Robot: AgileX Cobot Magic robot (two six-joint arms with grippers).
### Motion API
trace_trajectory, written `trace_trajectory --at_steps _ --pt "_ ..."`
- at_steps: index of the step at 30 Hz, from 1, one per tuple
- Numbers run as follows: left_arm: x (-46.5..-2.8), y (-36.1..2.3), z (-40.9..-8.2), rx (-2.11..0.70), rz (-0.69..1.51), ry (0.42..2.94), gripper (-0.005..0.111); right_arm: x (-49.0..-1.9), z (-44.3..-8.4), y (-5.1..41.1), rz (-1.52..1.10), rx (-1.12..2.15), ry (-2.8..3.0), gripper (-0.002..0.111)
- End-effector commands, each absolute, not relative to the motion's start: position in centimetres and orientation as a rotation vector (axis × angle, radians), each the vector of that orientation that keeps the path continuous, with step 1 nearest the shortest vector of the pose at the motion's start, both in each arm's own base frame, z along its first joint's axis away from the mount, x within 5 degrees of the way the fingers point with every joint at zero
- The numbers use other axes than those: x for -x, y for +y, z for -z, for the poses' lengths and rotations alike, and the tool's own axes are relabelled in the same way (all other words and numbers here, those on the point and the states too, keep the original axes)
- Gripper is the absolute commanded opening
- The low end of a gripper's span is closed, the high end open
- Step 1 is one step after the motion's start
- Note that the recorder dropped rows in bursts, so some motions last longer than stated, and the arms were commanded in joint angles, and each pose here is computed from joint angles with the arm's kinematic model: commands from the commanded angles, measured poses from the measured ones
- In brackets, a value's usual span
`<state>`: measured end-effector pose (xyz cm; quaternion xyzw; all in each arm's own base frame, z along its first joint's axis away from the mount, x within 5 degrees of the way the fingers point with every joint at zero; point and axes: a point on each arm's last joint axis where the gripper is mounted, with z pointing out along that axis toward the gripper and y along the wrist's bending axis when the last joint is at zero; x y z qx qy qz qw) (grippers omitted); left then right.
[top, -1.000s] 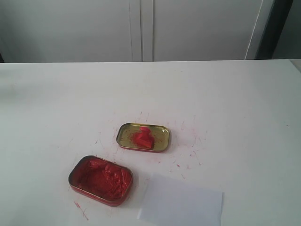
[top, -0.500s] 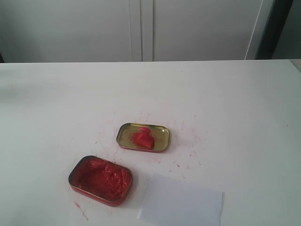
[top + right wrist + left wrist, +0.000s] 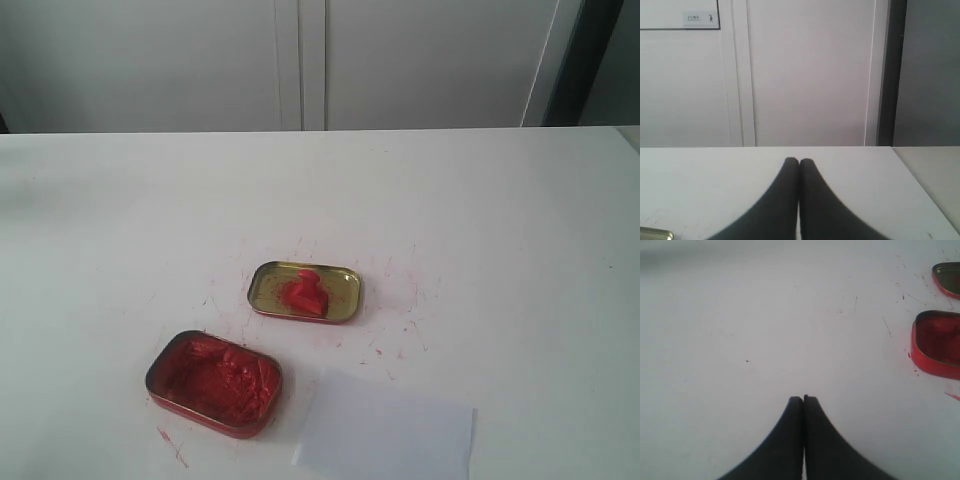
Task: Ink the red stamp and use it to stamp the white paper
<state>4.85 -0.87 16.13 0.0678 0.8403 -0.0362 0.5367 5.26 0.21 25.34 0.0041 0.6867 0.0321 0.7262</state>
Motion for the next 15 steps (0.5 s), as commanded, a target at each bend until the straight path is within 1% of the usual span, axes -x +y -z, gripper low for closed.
trace_trajectory --at_steps 1,6,15 --pt "-4.8 -0.9 -16.0 -0.149 0.100 2.000 0.000 -6.1 -27.0 0.2 -0.045 0.017 1.590 0.000" --pt "-4.8 -0.9 -16.0 -0.149 0.100 2.000 0.000 -7.9 -28.6 0.3 -0.043 0.018 1.692 0.000" --pt "-4.8 -0.9 -16.0 -0.151 0.099 1.999 0.000 -11.2 -29.9 0.4 -0.041 0.019 1.822 0.000"
